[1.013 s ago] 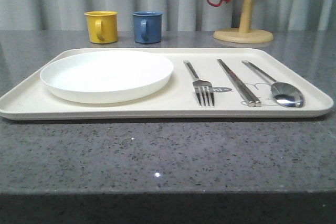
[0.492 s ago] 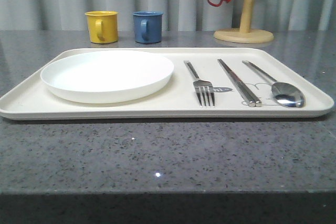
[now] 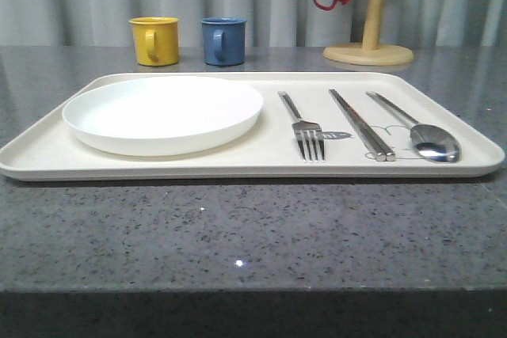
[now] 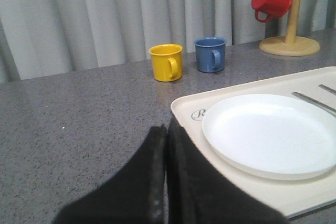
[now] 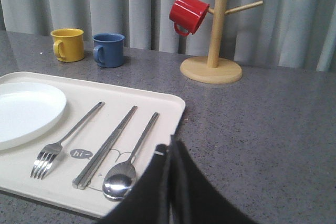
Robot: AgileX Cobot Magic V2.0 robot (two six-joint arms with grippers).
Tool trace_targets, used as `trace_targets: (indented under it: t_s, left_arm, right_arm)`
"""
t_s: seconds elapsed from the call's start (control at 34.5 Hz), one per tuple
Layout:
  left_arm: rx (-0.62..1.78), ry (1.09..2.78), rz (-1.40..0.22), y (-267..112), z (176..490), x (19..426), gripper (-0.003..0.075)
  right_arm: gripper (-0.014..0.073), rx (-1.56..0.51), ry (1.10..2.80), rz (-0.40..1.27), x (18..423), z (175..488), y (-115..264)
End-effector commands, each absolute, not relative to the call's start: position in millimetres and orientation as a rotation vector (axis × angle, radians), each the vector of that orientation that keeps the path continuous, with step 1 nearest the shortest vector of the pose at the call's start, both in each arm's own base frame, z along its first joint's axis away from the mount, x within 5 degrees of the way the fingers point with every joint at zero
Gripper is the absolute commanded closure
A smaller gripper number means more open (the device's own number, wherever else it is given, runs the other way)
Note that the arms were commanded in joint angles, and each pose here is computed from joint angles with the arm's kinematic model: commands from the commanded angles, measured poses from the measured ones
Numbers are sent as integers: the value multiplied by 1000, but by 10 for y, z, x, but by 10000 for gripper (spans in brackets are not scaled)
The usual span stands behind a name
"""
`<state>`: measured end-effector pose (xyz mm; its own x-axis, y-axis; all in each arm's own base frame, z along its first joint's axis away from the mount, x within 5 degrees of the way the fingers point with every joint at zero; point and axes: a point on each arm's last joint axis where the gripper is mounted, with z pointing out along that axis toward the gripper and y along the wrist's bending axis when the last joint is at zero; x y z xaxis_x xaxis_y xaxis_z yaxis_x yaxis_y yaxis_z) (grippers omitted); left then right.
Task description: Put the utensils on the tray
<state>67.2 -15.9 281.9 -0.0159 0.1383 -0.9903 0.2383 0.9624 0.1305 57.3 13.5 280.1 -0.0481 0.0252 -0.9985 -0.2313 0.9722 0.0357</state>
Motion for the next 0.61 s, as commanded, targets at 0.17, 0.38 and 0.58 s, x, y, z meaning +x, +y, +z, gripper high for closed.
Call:
trace_targets:
  t_s: [0.17,0.38,0.58]
  left_arm:
    - [180,1527,-1,-64,2472,562,738]
    - [114,1535,15,-32,2155,519,738]
    - [82,1546,13,-25,2053,543,738]
  right_arm:
    - [644,-165,1509,196,567,2957,131]
    - [644,-165,1509,196,567,2957,131]
    - [644,-165,1510,196,567,2956,131]
